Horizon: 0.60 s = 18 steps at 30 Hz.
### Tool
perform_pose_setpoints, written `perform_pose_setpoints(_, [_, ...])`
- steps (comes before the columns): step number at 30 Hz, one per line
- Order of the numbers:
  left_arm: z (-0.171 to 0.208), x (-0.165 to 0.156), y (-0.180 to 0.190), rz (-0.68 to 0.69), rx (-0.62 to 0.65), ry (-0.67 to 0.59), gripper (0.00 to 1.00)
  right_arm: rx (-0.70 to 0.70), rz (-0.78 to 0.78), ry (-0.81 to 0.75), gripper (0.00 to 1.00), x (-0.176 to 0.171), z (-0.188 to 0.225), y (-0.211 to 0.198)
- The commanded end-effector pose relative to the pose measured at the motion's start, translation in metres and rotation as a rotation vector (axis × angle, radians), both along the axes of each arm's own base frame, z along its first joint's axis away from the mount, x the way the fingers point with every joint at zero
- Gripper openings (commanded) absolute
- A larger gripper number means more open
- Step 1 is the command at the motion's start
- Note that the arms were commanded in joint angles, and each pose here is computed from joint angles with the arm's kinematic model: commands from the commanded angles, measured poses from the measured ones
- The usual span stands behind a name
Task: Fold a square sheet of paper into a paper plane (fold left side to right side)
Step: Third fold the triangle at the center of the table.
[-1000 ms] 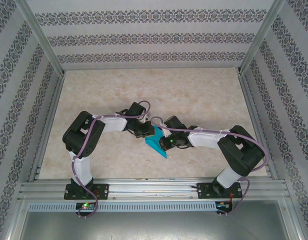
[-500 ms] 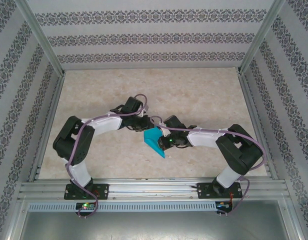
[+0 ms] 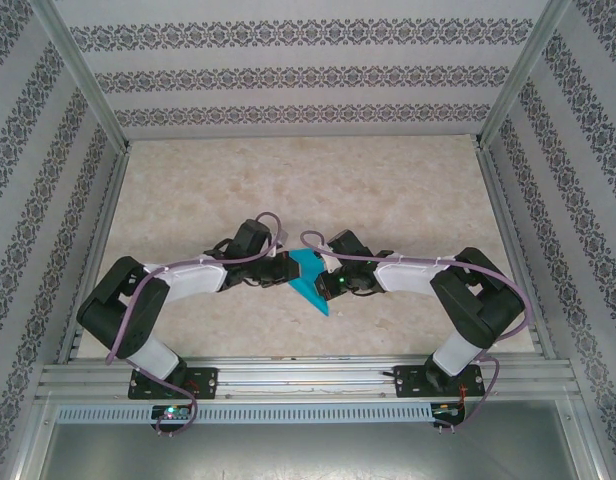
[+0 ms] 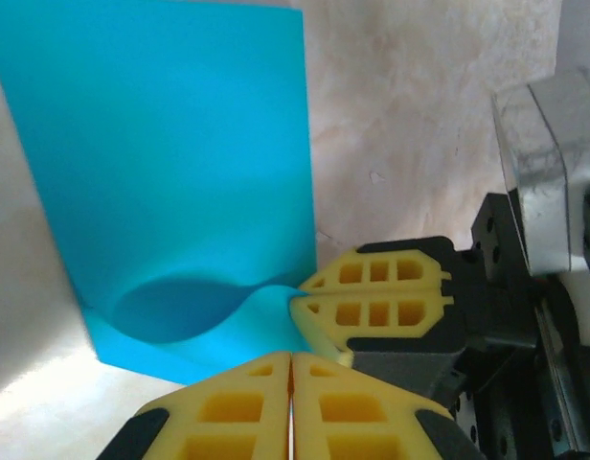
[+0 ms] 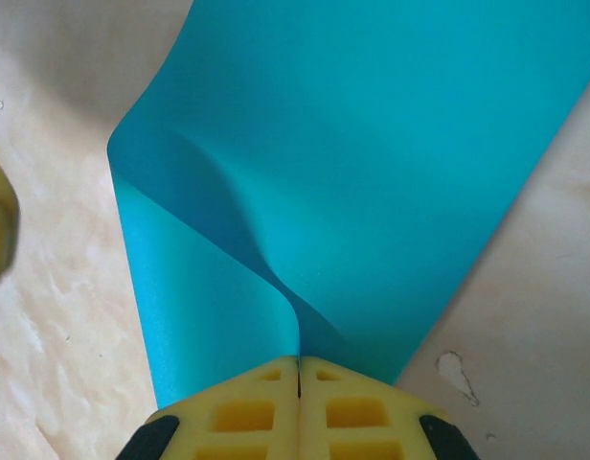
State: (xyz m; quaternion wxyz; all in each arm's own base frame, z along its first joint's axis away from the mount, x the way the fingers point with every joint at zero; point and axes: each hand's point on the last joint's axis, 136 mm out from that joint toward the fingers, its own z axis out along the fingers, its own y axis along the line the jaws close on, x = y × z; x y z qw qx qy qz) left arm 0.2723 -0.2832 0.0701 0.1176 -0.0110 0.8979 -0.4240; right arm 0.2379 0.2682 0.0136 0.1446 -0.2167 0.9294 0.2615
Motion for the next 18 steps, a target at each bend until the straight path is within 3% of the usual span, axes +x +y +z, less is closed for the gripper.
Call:
perform_pose_setpoints(1, [0.005, 0.005, -0.017, 0.000, -0.065, -0.014, 0.08, -0.131, -0.010, 0.133, 0.00, -0.027, -0.037, -0.028])
perform_pose_setpoints(8, [-0.011, 0.000, -0.034, -0.034, -0.052, 0.022, 0.08, -0.129, -0.009, 0.137, 0.00, -0.027, -0.036, -0.028])
perform_pose_setpoints(18, [-0.032, -0.008, -0.026, -0.024, 0.010, 0.065, 0.08, -0.144, -0.010, 0.142, 0.00, -0.027, -0.039, -0.030])
